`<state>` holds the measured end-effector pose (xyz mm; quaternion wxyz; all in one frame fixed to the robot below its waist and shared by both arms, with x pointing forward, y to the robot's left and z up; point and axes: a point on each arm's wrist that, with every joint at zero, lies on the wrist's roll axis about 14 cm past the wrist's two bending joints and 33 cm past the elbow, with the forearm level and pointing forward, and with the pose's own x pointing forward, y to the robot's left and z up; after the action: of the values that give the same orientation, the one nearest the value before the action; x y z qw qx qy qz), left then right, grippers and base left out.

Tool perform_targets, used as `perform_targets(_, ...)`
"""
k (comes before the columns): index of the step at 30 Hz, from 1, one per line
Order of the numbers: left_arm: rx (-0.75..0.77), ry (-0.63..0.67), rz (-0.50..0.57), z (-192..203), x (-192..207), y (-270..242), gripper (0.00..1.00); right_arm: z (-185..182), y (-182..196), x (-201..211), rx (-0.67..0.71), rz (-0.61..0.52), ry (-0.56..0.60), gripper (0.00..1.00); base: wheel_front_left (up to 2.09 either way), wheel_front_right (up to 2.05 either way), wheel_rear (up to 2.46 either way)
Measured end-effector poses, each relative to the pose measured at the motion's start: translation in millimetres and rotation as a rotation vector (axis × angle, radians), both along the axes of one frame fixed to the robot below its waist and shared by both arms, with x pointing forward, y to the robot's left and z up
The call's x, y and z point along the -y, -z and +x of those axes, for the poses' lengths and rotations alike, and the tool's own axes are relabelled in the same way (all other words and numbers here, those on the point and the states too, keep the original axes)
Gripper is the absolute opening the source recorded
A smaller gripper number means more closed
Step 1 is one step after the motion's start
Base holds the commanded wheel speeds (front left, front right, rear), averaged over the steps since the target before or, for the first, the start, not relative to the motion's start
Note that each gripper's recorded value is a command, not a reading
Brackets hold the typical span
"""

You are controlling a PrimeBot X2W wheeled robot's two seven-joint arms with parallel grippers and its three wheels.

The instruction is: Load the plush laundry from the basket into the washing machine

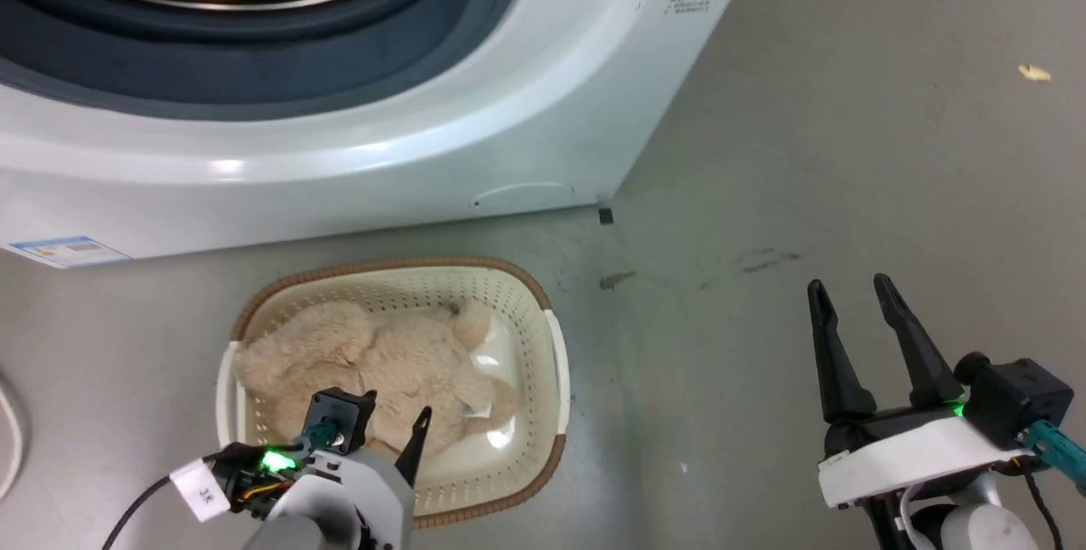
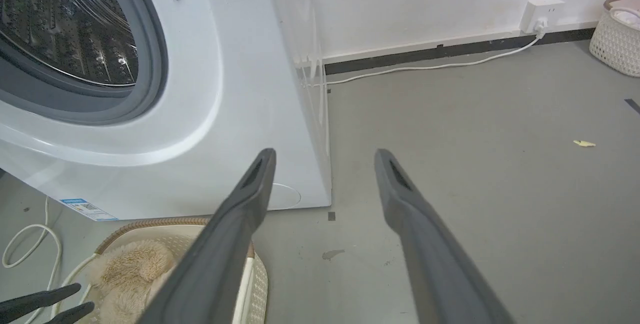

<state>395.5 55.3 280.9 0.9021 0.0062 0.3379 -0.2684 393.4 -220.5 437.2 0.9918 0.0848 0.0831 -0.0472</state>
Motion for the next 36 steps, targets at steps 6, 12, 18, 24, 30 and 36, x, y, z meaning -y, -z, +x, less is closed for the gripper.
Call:
perform_targets(6, -0.076, 0.057, 0.022, -1.6, 5.3, 27.7, 1.00, 2.4, 12.6, 3.1, -0.027, 0.009, 0.013, 1.00, 0.00, 0.00, 0.00)
perform_targets(12, -0.151, 0.088, 0.070, 0.8, -1.8, 58.3, 1.00, 4.5, 25.5, 7.3, -0.053, 0.018, 0.031, 1.00, 0.00, 0.00, 0.00)
perform_targets(18, -0.231, 0.074, 0.120, 9.0, -14.3, 89.1, 1.00, 8.2, 37.1, 9.9, -0.073, 0.021, 0.041, 1.00, 0.00, 0.00, 0.00)
perform_targets(24, -0.277, 0.064, 0.151, 24.4, -22.3, 114.3, 1.00, 8.9, 52.6, 13.0, -0.106, 0.035, 0.058, 1.00, 0.00, 0.00, 0.00)
perform_targets(30, -0.339, 0.123, 0.188, 26.4, -19.5, 140.9, 1.00, 9.4, 68.7, 14.6, -0.141, 0.041, 0.067, 1.00, 0.00, 0.00, 0.00)
perform_targets(36, -0.407, 0.179, 0.232, 24.9, -19.3, 166.5, 1.00, 11.5, 81.3, 18.1, -0.162, 0.039, 0.079, 1.00, 0.00, 0.00, 0.00)
